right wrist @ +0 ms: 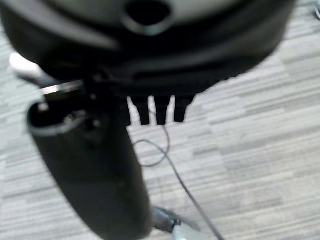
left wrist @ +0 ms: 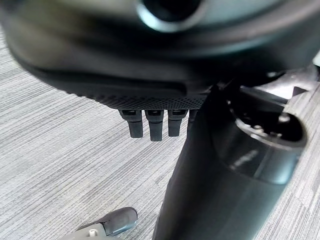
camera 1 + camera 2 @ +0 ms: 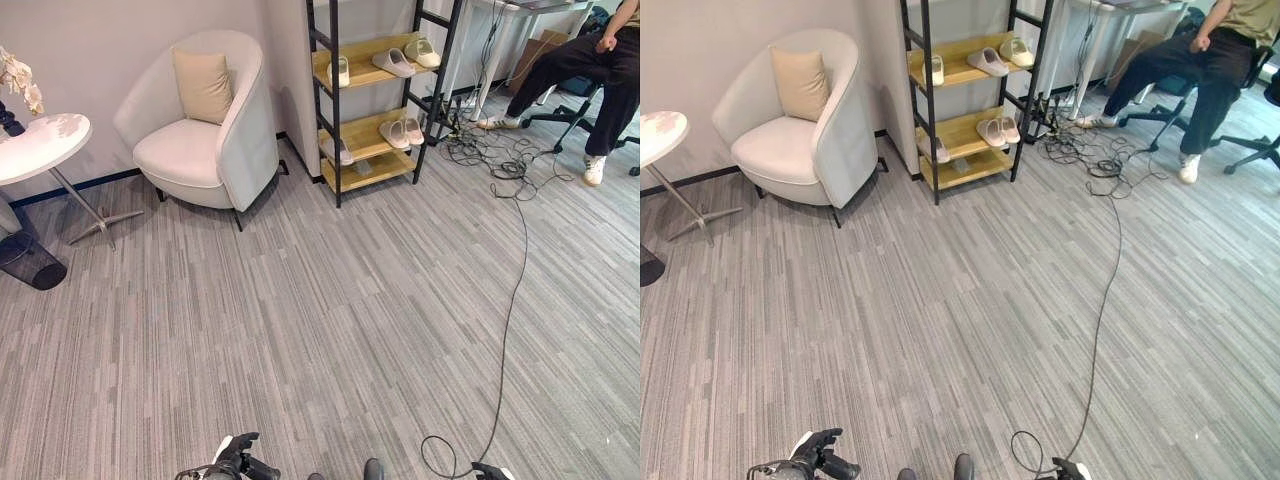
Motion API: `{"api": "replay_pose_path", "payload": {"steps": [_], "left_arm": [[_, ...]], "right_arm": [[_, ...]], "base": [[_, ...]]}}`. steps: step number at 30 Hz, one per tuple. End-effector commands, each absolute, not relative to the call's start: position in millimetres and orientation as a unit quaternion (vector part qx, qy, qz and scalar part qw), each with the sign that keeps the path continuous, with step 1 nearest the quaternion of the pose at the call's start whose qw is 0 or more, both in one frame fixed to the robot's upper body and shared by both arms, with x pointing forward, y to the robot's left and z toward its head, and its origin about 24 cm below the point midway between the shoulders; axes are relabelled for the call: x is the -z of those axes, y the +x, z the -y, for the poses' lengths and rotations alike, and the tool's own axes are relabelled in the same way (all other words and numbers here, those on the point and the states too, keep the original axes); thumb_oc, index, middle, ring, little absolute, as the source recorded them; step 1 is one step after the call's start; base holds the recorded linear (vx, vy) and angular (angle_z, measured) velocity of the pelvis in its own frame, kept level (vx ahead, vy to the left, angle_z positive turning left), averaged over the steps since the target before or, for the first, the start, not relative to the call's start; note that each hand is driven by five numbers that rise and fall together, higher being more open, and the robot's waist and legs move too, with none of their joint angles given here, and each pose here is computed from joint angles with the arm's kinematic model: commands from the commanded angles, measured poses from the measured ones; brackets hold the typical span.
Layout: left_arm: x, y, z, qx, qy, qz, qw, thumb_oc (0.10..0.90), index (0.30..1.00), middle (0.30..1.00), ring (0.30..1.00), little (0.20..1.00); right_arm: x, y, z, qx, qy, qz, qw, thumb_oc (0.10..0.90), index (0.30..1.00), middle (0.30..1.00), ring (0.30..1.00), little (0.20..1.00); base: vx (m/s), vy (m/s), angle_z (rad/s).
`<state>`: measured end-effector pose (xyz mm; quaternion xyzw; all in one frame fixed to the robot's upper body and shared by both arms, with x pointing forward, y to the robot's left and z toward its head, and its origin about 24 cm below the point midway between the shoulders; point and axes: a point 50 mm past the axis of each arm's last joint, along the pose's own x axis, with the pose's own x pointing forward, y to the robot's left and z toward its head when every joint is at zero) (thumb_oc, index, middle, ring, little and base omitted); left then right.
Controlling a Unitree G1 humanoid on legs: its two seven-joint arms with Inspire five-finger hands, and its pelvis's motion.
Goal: Arrange the slippers neatly on the shoe rack.
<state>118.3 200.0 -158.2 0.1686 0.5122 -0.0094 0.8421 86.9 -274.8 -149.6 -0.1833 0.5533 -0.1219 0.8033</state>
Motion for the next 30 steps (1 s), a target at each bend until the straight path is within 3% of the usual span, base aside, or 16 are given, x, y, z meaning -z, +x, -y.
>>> {"api": "replay_pose_path", "payload": {"steps": [1, 22, 30], "left_arm": [[154, 135, -200, 0.003, 0.169, -0.499, 0.850, 0.800, 0.900, 0.900, 0.900, 0.900], [146, 159, -184, 0.000, 0.147, -0.464, 0.873, 0.800, 0.900, 0.900, 0.900, 0.900], [148, 155, -184, -0.004, 0.134, -0.466, 0.875, 0.800, 0.900, 0.900, 0.900, 0.900]], "right_arm": [[149, 88, 275, 0.115, -0.207, -0.547, 0.803, 0.800, 0.900, 0.900, 0.900, 0.900], [154, 89, 256, 0.121, -0.178, -0.541, 0.813, 0.800, 0.900, 0.900, 0.900, 0.900], [154, 88, 256, 0.124, -0.178, -0.541, 0.813, 0.800, 0.900, 0.900, 0.900, 0.900]], "base": [[0.02, -0.038, 0.01], [0.03, -0.060, -0.01], [0.22, 0.064, -0.03]]}}
